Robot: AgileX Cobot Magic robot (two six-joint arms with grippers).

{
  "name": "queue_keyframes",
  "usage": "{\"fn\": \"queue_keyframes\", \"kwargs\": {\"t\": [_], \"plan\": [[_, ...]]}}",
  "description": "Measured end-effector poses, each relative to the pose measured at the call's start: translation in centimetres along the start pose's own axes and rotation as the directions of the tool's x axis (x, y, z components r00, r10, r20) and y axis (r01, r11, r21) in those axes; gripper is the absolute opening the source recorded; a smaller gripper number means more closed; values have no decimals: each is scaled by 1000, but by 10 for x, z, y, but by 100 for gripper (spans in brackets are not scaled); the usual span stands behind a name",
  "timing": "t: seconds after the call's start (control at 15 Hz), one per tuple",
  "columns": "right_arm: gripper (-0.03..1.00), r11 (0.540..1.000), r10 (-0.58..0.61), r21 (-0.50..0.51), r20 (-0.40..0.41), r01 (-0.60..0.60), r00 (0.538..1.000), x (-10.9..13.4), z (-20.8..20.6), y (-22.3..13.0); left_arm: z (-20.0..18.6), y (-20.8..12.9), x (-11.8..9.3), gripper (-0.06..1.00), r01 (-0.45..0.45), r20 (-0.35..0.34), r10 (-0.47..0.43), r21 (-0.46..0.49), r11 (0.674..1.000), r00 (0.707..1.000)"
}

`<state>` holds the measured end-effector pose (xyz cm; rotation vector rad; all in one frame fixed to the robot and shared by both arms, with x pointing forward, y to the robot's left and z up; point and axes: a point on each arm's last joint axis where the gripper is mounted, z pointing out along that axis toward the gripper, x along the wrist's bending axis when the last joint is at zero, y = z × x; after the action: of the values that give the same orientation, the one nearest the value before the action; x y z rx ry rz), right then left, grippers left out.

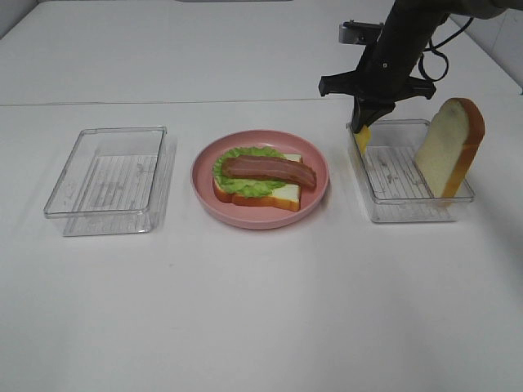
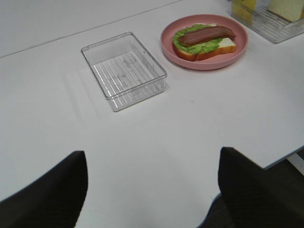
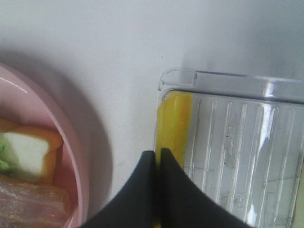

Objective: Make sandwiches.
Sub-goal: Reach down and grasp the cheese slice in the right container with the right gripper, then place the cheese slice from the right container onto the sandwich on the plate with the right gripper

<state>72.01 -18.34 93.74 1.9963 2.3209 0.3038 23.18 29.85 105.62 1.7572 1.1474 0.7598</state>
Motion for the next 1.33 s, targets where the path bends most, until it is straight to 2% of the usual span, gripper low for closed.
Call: {"fn": "queue_keyframes", "kwargs": {"t": [0.27,0.53,0.67,0.73,0.93,1.13,1.33], "plan": [[0,1000,-2,-17,-2,2,1000,1,-12,1,0,0,0,73,0,0,0,0,1000,1000],[0,997,-8,-71,-20,6,1000,6,-63,1,0,0,0,73,0,0,0,0,1000,1000],[0,996,-9,-84,-80,2,997,12,-86,-3,0,0,0,73,0,0,0,0,1000,1000],[0,995,-21,-100,-144,6,989,19,-102,-5,0,0,0,73,0,0,0,0,1000,1000],[0,997,-26,-78,-270,5,963,32,-113,-9,0,0,0,73,0,0,0,0,1000,1000],[0,993,-119,-52,-318,108,941,78,-104,-21,0,0,0,73,0,0,0,0,1000,1000],[0,990,-144,-61,-387,131,911,115,-93,-31,0,0,0,73,1,1,-1,0,1000,1000]]}}
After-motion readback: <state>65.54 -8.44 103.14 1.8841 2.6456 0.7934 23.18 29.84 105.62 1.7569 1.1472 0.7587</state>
